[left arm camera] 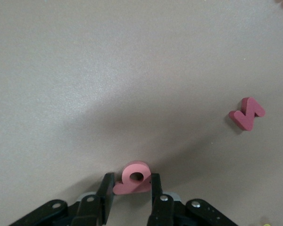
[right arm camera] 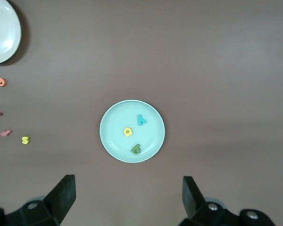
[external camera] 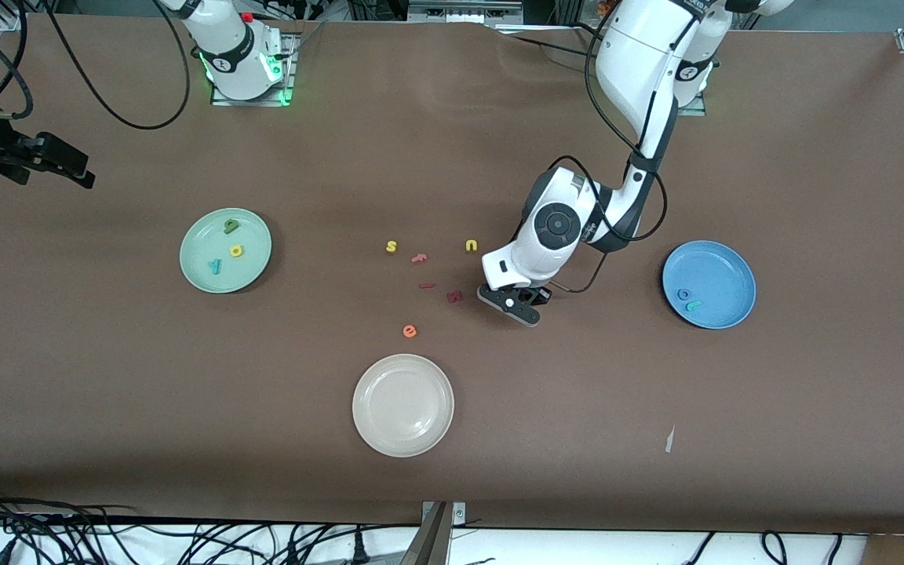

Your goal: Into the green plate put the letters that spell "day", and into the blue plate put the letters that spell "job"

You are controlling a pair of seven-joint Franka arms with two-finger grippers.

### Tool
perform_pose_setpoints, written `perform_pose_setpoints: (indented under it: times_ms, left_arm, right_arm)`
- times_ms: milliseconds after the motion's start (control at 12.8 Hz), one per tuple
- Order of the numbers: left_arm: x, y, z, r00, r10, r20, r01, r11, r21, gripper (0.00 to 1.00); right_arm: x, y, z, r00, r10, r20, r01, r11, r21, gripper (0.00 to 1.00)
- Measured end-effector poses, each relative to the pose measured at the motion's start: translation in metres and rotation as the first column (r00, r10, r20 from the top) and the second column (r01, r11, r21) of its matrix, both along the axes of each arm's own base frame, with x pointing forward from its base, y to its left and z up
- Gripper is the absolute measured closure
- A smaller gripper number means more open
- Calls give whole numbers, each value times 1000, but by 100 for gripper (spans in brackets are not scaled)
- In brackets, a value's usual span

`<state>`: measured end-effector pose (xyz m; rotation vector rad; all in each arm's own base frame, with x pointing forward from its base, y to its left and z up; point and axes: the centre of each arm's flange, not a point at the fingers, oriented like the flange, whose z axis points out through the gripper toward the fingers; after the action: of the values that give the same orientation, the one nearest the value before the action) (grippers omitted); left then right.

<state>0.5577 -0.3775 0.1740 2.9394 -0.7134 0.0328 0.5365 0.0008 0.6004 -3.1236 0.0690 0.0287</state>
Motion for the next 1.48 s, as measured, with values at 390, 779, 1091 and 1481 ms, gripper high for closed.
perform_pose_setpoints:
  times_ms: [390, 779, 1091, 1481]
  left_arm:
    - [6, 6, 3, 1000, 1, 14, -1, 1000, 11, 64]
    - [26, 27, 25, 999, 26, 31, -27, 999, 24, 64]
    - [64, 124, 85, 992, 116, -53, -113, 992, 64, 64]
    - [64, 246, 97, 985, 121, -125, -98, 980, 175, 64]
  right_arm:
    - [0, 3, 4, 1000, 4, 8, -4, 1000, 0, 0]
    - [2, -3, -1, 1000, -6, -1, 6, 1000, 0, 0]
    - [3, 3, -1, 1000, 5, 1, -5, 1000, 1, 0]
    - [7, 4, -2, 1000, 6, 1, -6, 1000, 4, 0]
